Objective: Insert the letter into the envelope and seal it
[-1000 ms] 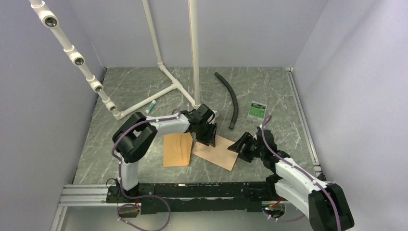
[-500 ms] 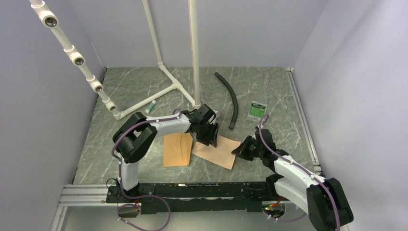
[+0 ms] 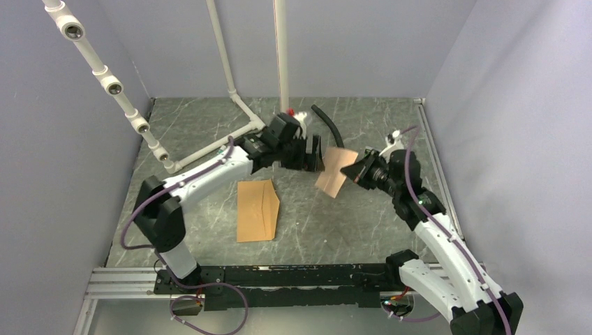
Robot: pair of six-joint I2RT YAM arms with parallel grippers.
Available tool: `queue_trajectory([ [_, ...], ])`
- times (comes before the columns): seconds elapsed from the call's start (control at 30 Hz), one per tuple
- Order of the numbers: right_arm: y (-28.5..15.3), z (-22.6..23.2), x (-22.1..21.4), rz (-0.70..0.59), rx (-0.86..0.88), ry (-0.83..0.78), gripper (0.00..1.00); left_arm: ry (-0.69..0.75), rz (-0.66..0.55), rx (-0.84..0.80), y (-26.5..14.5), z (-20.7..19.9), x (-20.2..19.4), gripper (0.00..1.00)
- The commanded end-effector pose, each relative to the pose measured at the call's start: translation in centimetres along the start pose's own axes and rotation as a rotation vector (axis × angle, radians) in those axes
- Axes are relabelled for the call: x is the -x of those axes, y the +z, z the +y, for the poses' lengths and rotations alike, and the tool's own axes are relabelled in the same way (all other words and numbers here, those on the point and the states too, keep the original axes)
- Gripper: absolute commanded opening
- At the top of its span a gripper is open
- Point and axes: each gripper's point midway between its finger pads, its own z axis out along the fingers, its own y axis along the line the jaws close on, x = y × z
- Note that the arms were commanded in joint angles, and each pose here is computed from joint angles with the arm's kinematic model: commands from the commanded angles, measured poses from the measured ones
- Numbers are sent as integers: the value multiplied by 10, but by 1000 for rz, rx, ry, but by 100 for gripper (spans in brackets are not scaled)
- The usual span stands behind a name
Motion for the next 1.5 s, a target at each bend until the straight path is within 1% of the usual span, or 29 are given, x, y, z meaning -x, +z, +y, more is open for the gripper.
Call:
queue_trajectory([
  [0.0,-27,55,52,-132,97,-94,0,-33,-167,-89,-57,-34,54,93],
  [0.03,-32,67,62,-162,123,-98,0,-104,-177,-82,-66,-31,62,93],
  [0.1,-46,94,85,-244,192,-87,0,-301,-178,-69,-87,-20,83,93],
  [0.13,-52,111,98,-292,247,-83,0,-381,-183,-96,-99,-17,97,93],
  [0.2,-63,139,117,-355,344,-67,0,-479,-214,-183,-117,-12,122,93],
  [0.27,-71,162,129,-383,429,-52,0,-531,-258,-283,-133,-23,138,93],
  [0.33,-79,181,139,-401,499,-35,0,-592,-278,-352,-142,-34,146,93],
  [0.47,-97,207,146,-423,636,7,0,-841,-279,-454,-148,-42,148,93],
  [0.57,-99,214,145,-402,674,35,0,-893,-335,-520,-152,-49,159,93],
  [0.67,-98,216,141,-372,701,55,0,-879,-353,-559,-153,-64,166,93],
  [0.8,-97,216,133,-319,720,106,0,-889,-385,-698,-153,-80,178,93],
  [0.87,-93,213,128,-284,715,148,0,-878,-379,-743,-154,-89,181,88],
  [0.93,-92,211,123,-260,726,171,0,-856,-364,-750,-154,-99,179,79],
  [1.0,-89,207,121,-255,713,180,0,-836,-351,-736,-152,-103,177,68],
  [1.1,-85,197,118,-263,668,172,0,-830,-392,-710,-154,-97,176,45],
  [1.13,-86,196,118,-268,660,165,0,-826,-409,-697,-155,-94,176,34],
  [1.23,-82,188,113,-261,615,150,0,-795,-455,-651,-159,-86,172,8],
  [1.27,-81,186,112,-258,608,143,0,-767,-472,-644,-164,-86,171,5],
  [1.37,-79,179,109,-254,563,116,1,-662,-510,-578,-172,-81,166,3],
  [1.4,-77,177,108,-250,548,102,12,-618,-523,-555,-175,-80,164,3],
  [1.43,-75,173,106,-244,525,86,30,-570,-540,-545,-180,-81,164,2],
  [1.47,-73,169,104,-241,496,68,49,-492,-564,-530,-184,-81,164,3],
])
